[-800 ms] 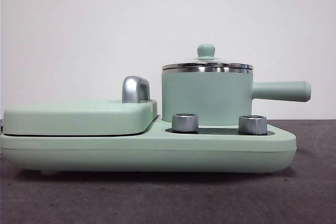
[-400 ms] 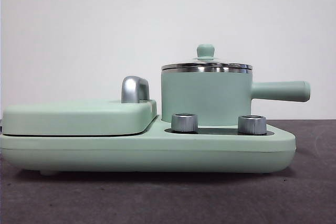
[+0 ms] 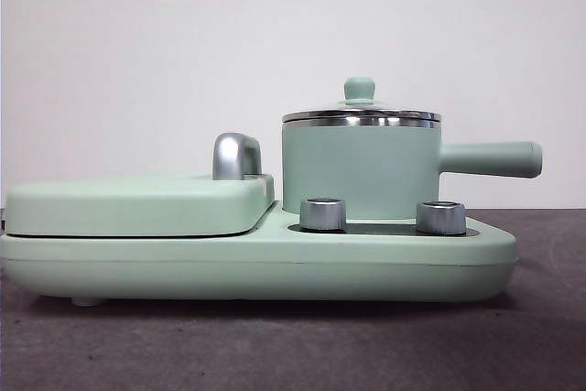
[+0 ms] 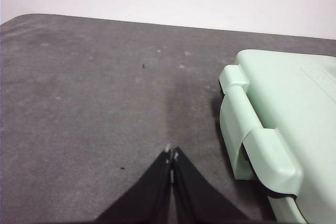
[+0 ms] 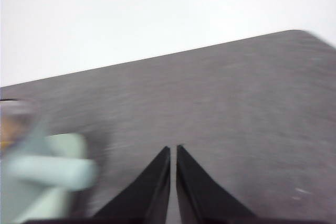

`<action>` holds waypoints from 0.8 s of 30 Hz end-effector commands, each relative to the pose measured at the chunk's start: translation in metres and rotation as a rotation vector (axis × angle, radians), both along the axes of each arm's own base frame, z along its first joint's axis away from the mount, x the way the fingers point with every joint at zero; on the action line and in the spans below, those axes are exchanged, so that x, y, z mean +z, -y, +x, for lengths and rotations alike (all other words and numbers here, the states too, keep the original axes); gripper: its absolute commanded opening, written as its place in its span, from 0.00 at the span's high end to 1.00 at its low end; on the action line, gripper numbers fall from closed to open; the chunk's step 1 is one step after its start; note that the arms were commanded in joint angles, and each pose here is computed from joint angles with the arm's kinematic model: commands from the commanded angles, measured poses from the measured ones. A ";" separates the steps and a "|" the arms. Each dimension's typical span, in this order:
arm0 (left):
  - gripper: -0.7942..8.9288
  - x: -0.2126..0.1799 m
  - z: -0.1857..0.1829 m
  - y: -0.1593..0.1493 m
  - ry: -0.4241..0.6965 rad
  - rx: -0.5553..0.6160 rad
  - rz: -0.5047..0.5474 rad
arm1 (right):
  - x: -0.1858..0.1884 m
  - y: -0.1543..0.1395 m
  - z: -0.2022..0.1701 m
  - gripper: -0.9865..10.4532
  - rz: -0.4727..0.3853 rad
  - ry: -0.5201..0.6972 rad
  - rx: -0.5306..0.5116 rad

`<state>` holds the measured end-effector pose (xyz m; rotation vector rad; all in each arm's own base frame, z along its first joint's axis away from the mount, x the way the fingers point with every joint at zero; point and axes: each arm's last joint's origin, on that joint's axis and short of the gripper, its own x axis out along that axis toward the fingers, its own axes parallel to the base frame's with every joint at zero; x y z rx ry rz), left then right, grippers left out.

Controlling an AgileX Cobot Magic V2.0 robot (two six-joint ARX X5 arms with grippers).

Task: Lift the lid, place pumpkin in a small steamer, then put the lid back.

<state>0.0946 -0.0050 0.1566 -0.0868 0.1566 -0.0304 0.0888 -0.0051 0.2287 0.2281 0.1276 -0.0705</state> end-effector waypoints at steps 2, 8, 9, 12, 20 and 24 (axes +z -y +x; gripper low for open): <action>0.91 -0.007 0.001 0.000 -0.022 0.001 0.011 | -0.039 0.004 0.007 0.90 -0.034 0.031 -0.039; 0.91 -0.007 0.001 0.000 -0.022 0.001 0.011 | -0.078 0.004 0.007 0.90 -0.077 -0.046 -0.103; 0.91 -0.007 0.001 0.000 -0.021 0.001 0.011 | -0.079 0.004 0.007 0.90 -0.099 -0.049 -0.096; 0.91 -0.007 0.001 0.000 -0.021 0.001 0.011 | -0.077 0.003 0.007 0.90 -0.156 -0.039 -0.072; 0.91 -0.007 0.001 0.000 -0.021 0.001 0.011 | -0.078 0.001 0.007 0.90 -0.183 -0.044 -0.017; 0.91 -0.007 0.001 0.000 -0.021 0.001 0.011 | -0.078 0.000 0.007 0.90 -0.191 -0.044 -0.012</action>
